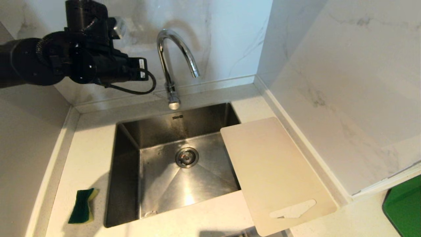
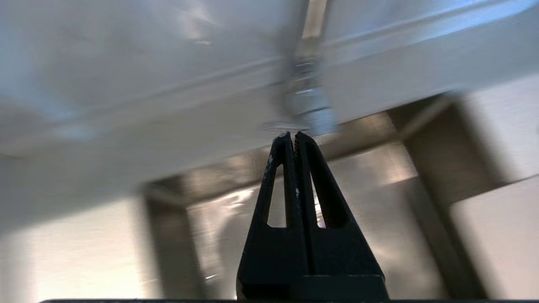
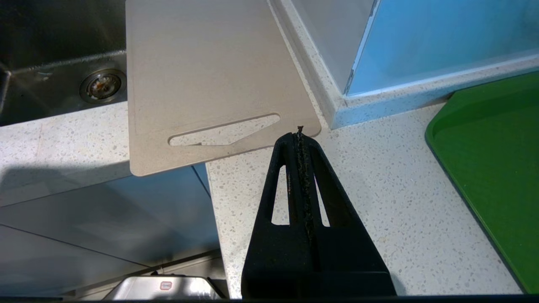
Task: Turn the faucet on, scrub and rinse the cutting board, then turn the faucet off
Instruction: Turn on the tap
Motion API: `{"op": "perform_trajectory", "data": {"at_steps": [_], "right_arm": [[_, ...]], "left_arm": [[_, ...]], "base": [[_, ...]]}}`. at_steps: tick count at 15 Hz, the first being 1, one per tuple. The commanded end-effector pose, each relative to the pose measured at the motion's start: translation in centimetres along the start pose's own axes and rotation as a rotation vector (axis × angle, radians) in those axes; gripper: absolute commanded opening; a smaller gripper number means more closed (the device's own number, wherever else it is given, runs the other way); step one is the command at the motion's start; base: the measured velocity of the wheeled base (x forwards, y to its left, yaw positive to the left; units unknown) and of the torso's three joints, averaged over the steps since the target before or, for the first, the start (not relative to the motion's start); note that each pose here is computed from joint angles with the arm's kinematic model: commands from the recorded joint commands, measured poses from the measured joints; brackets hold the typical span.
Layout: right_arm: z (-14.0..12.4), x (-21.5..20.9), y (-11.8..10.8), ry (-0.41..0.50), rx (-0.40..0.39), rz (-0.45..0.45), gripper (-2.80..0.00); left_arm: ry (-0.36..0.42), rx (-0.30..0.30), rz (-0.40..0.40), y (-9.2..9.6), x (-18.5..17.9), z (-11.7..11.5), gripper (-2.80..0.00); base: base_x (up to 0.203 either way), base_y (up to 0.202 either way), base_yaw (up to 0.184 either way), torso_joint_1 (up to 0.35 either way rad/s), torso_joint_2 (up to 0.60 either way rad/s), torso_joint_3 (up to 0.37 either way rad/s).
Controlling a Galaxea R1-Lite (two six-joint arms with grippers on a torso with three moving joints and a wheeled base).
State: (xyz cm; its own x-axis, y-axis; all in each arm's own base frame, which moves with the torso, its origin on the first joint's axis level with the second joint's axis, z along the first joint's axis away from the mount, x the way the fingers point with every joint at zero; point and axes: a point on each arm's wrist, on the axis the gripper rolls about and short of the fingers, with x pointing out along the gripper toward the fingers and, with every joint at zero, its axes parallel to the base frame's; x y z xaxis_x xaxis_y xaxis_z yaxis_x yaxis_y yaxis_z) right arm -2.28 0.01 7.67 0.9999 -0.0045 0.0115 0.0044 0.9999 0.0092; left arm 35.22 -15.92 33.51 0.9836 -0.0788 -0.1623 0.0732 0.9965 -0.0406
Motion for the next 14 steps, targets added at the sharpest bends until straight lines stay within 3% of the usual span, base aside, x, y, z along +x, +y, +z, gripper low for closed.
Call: {"op": "perform_trajectory", "data": {"at_steps": [1,4,10,14], "right_arm": [[0.0,0.0,0.0,-0.001,0.001,0.0,-2.8],[0.0,0.0,0.0,0.0,0.0,0.0,-2.8],[0.0,0.0,0.0,-0.001,0.002,0.0,-2.8],[0.0,0.0,0.0,0.001,0.0,0.0,-2.8]], "left_arm": [[0.008,-0.046,-0.014,-1.5,2.9,-2.3,-2.8],[-0.022,-0.13,-0.001,-2.7,4.5,-3.5,-2.8],[-0.02,-0.119,0.117,-3.0,6.5,-5.6,-2.8],[-0.059,-0.133,0.19,-3.3,7.8,-6.4,-2.8]], "base": [[0.0,0.0,0.0,0.0,0.0,0.0],[0.0,0.0,0.0,0.0,0.0,0.0],[0.0,0.0,0.0,0.0,0.0,0.0],[0.0,0.0,0.0,0.0,0.0,0.0]]}}
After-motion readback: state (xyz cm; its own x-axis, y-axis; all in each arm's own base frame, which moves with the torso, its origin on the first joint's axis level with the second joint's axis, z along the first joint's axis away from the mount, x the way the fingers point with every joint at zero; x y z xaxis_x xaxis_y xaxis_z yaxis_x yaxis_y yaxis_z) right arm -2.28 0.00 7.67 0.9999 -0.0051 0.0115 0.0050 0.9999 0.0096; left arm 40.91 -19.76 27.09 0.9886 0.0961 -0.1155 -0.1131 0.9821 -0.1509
